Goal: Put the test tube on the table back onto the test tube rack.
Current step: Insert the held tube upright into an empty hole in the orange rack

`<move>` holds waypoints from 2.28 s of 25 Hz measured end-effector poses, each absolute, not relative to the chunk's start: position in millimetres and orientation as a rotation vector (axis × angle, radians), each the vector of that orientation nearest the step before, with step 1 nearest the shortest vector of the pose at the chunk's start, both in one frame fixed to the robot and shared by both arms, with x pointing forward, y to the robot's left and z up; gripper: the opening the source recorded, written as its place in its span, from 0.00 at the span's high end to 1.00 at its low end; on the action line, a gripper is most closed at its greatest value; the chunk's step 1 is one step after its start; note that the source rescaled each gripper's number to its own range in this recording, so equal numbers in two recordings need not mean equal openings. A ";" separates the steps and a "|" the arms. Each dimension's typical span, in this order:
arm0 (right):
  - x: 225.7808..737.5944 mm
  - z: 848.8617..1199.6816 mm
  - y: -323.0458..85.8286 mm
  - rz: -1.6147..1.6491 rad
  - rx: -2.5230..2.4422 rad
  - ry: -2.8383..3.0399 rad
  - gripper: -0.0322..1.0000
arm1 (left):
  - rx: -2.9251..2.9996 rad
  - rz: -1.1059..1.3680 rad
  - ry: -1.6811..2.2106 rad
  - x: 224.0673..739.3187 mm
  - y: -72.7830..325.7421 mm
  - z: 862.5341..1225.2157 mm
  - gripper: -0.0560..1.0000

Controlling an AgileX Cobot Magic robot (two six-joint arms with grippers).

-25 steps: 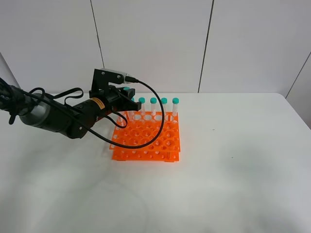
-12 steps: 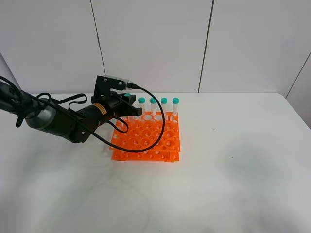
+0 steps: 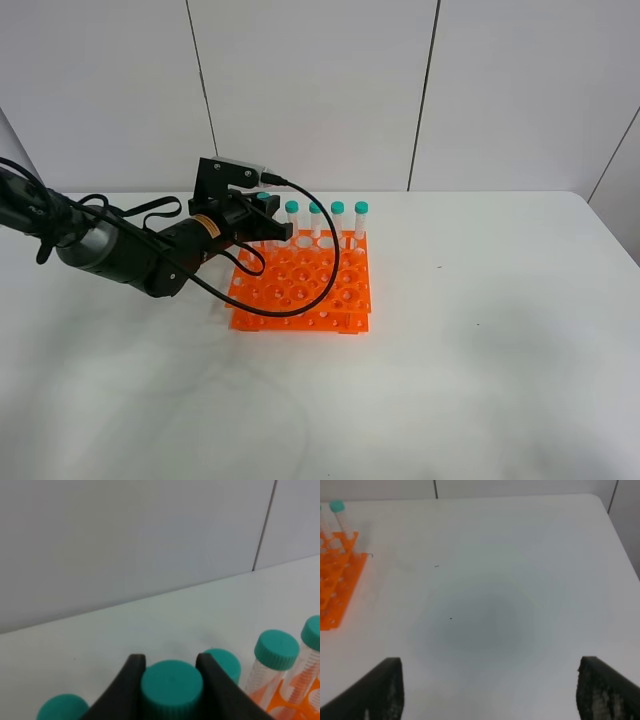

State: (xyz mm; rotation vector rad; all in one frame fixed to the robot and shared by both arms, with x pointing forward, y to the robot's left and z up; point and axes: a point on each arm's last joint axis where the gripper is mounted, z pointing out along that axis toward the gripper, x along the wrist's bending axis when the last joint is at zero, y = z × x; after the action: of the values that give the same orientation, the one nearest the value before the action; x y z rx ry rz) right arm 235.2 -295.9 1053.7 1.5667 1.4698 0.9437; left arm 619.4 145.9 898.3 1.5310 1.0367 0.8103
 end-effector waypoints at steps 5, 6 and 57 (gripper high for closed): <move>235.2 1053.7 -295.9 0.944 1.567 1.470 0.14 | 1.526 0.808 1.037 609.3 149.9 891.2 0.94; 235.2 1053.7 -295.9 0.944 1.567 1.470 0.14 | 1.522 0.810 1.035 607.5 150.6 890.4 0.94; 235.2 1053.7 -296.0 0.943 1.567 1.470 0.14 | 1.668 0.744 1.062 609.0 142.1 883.4 0.94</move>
State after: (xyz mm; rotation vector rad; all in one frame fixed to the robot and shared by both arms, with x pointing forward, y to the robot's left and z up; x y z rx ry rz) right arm 235.2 -296.0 1053.7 1.5666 1.4698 0.9434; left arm 609.0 142.1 883.4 1.6679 1.0618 0.7436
